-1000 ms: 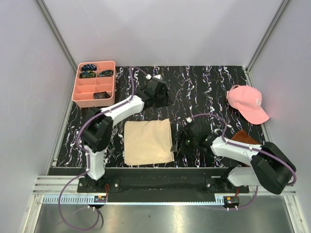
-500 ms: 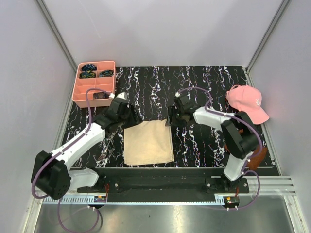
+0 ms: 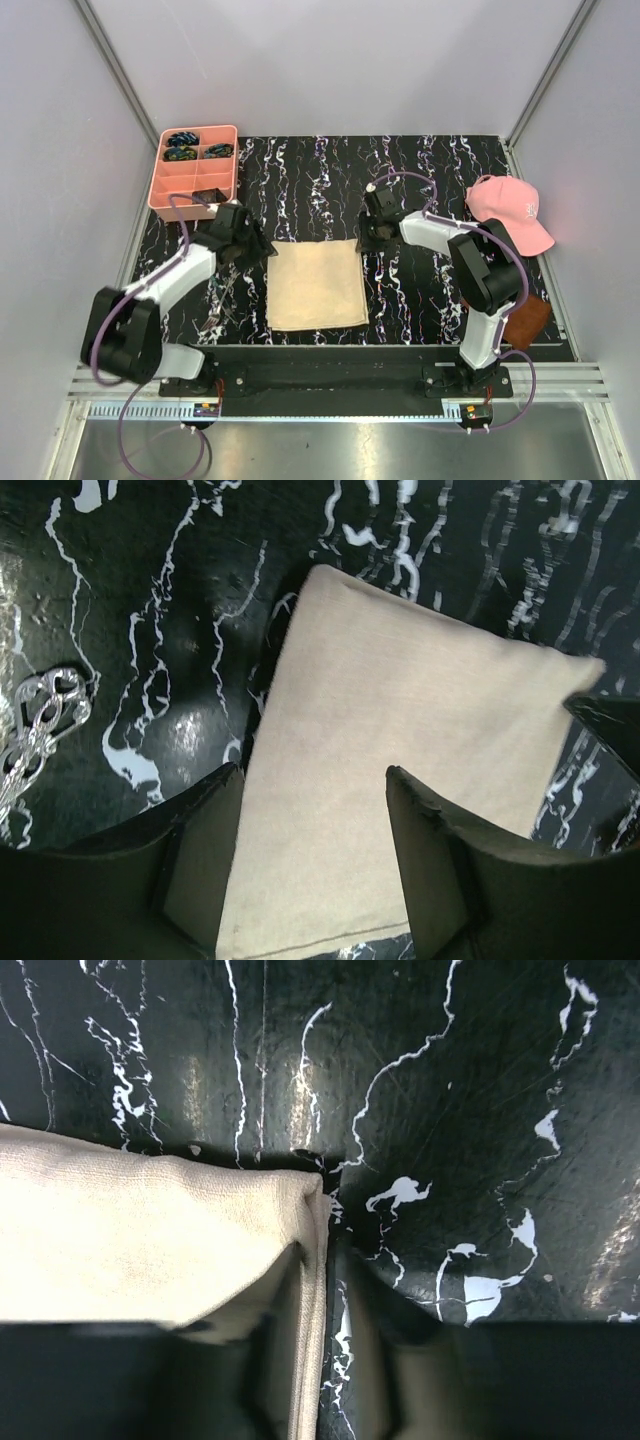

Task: Fold the napkin into a case and place the utensils inside
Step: Turn over the upper triangle folded napkin at the center of the board.

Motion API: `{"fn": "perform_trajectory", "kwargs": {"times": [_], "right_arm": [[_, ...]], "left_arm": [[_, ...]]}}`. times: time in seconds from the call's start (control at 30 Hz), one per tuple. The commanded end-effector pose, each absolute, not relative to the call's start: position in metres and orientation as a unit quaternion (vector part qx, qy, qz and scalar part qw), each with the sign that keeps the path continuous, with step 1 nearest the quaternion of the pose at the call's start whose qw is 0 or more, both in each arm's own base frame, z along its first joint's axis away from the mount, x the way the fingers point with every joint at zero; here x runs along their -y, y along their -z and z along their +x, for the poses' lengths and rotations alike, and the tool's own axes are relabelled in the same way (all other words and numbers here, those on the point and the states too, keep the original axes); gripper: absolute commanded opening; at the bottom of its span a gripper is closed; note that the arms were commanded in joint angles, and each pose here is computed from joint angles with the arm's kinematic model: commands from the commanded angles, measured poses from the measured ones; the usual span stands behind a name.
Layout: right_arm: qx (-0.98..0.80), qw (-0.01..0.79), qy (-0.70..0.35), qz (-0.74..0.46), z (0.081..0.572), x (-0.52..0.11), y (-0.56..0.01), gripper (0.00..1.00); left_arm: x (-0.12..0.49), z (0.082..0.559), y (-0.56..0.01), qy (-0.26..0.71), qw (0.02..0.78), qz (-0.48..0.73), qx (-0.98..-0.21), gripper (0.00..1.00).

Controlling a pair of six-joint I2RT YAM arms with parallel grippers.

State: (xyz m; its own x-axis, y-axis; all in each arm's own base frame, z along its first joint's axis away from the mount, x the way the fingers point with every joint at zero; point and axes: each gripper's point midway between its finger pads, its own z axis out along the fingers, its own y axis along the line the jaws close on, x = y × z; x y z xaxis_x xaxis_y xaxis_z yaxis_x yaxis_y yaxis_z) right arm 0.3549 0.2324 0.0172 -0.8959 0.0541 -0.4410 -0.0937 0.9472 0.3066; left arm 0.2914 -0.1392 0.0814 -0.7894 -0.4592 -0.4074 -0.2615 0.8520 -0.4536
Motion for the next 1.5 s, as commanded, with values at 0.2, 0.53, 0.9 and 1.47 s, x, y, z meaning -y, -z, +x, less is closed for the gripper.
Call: {"fn": "perform_trajectory", "kwargs": {"times": [0.2, 0.53, 0.9, 1.47], "right_arm": [[-0.954, 0.24, -0.177, -0.027, 0.38, -0.223, -0.033, 0.5], [-0.951, 0.226, -0.206, -0.038, 0.387, -0.232, -0.026, 0.5], [-0.959, 0.239, -0.153, -0.008, 0.406, -0.205, -0.009, 0.0], [-0.952, 0.301, -0.045, 0.019, 0.385, -0.188, -0.116, 0.87]], "left_arm": [[0.156, 0.355, -0.067, 0.219, 0.258, -0.202, -0.919, 0.56], [0.15, 0.37, -0.05, 0.223, 0.251, -0.214, -0.917, 0.56], [0.131, 0.388, -0.037, 0.183, 0.276, -0.235, -0.914, 0.2], [0.099, 0.339, -0.136, 0.15, 0.351, -0.283, -0.88, 0.7]]}}
